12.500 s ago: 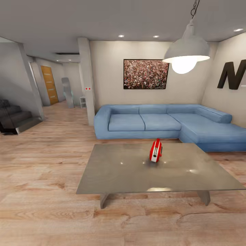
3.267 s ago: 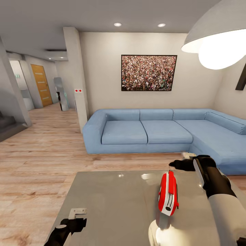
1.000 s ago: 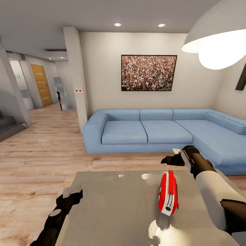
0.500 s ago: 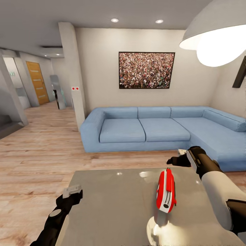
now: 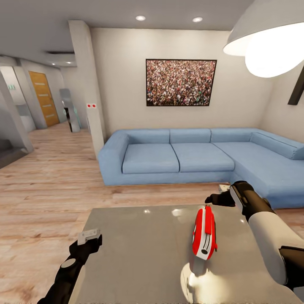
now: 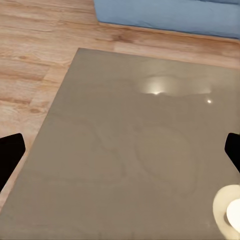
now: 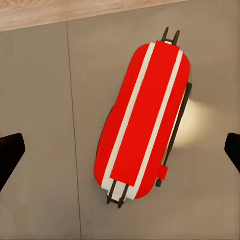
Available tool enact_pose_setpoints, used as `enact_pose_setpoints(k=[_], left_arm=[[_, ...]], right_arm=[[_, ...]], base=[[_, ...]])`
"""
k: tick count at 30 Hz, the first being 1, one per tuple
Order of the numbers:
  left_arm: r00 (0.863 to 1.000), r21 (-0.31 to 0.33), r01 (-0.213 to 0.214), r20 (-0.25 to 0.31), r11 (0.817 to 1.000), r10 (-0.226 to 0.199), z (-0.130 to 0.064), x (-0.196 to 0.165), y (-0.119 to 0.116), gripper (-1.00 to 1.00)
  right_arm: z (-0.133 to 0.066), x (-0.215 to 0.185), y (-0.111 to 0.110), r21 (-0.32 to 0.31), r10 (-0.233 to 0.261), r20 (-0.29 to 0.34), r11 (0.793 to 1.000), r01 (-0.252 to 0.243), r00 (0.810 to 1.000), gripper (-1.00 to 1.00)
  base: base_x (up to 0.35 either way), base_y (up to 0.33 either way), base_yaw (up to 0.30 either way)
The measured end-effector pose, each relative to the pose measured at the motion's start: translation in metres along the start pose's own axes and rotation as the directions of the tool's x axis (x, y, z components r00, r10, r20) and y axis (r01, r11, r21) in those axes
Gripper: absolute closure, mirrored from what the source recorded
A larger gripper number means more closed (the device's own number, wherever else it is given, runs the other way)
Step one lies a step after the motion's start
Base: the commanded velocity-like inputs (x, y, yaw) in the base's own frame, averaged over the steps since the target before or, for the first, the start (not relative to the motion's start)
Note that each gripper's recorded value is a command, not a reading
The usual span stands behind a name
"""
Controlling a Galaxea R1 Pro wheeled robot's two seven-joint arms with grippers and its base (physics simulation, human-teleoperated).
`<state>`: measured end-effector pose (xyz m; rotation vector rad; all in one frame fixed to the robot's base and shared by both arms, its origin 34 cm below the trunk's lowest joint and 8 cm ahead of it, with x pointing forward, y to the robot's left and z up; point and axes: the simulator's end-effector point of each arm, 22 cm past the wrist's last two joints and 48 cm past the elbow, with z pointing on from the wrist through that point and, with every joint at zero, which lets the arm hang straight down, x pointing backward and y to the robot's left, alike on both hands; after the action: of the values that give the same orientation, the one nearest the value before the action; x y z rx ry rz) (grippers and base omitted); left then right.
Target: Turn on the radio receiver that's on the table in the living room.
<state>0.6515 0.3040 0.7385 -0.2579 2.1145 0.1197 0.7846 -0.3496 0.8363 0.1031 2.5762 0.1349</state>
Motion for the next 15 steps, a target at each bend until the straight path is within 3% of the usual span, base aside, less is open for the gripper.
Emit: enact_pose_setpoints(k=[15], left_arm=[[0.998, 0.003, -0.014, -0.066, 1.000, 0.014, 0.007, 0.033, -0.002, -1.00]], right_arm=[[0.013, 0.008, -0.006, 0.018, 0.001, -0.023, 1.000, -0.001, 1.000, -1.00]], base=[[0.000, 0.000, 0.000]])
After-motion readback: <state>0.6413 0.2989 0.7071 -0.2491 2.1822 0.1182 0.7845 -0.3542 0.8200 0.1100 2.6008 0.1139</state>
